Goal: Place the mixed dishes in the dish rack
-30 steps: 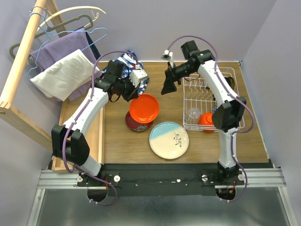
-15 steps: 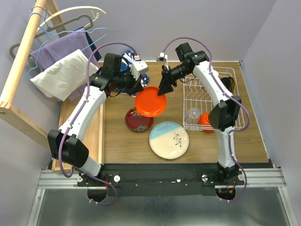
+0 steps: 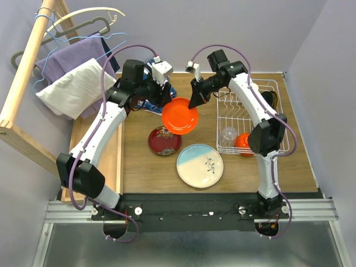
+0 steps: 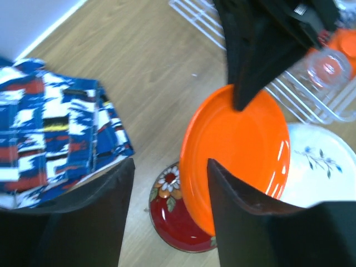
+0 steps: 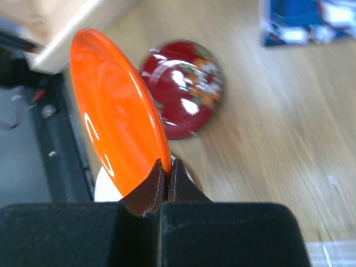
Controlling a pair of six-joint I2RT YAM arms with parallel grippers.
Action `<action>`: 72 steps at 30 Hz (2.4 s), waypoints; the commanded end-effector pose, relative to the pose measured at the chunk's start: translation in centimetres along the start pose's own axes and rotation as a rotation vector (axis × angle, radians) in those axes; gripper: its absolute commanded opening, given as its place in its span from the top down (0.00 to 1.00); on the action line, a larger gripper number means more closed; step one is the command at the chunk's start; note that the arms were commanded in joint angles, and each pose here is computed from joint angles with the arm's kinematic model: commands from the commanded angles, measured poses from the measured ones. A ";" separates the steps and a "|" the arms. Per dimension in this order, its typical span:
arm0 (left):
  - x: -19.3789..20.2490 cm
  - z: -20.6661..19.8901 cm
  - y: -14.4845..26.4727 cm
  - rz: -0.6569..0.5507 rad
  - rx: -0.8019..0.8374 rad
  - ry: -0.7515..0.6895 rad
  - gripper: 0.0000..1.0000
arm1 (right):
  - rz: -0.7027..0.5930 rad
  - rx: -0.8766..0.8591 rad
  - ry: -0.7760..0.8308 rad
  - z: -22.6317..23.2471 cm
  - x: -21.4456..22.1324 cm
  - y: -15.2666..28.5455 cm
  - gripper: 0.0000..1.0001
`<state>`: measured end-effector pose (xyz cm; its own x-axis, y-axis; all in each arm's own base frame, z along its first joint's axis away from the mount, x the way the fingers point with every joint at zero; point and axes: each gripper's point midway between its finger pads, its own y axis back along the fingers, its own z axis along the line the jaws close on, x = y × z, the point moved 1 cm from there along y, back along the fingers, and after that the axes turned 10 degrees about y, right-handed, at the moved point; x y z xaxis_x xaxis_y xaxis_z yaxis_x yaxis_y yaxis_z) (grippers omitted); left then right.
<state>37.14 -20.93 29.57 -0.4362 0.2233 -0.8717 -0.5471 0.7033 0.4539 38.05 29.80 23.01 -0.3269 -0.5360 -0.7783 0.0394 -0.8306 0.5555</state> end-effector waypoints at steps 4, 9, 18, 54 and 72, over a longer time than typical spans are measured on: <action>-5.8 2.2 3.7 -0.204 -0.247 0.038 0.26 | 0.052 0.657 -0.090 -5.2 -1.8 8.1 1.00; -4.7 2.1 3.0 -0.179 -0.223 0.060 0.26 | 0.070 1.075 -0.154 -7.3 -1.2 14.7 1.00; -2.9 1.3 1.6 -0.145 -0.164 0.112 0.25 | 0.224 1.741 -0.278 -6.4 4.3 27.3 1.00; 0.0 2.1 -0.3 -0.071 -0.166 0.131 0.25 | 0.615 1.764 -0.493 -12.4 17.3 28.0 0.99; 15.4 5.4 -2.6 0.315 -0.220 0.051 0.20 | 0.484 1.575 -0.489 -9.9 15.4 26.6 0.12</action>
<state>35.74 -17.70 16.99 -0.6133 0.3009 -0.7303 -0.5299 0.5288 0.6630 44.23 -3.73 20.26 -0.8627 -0.3314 -0.3821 -0.5048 0.6103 0.6105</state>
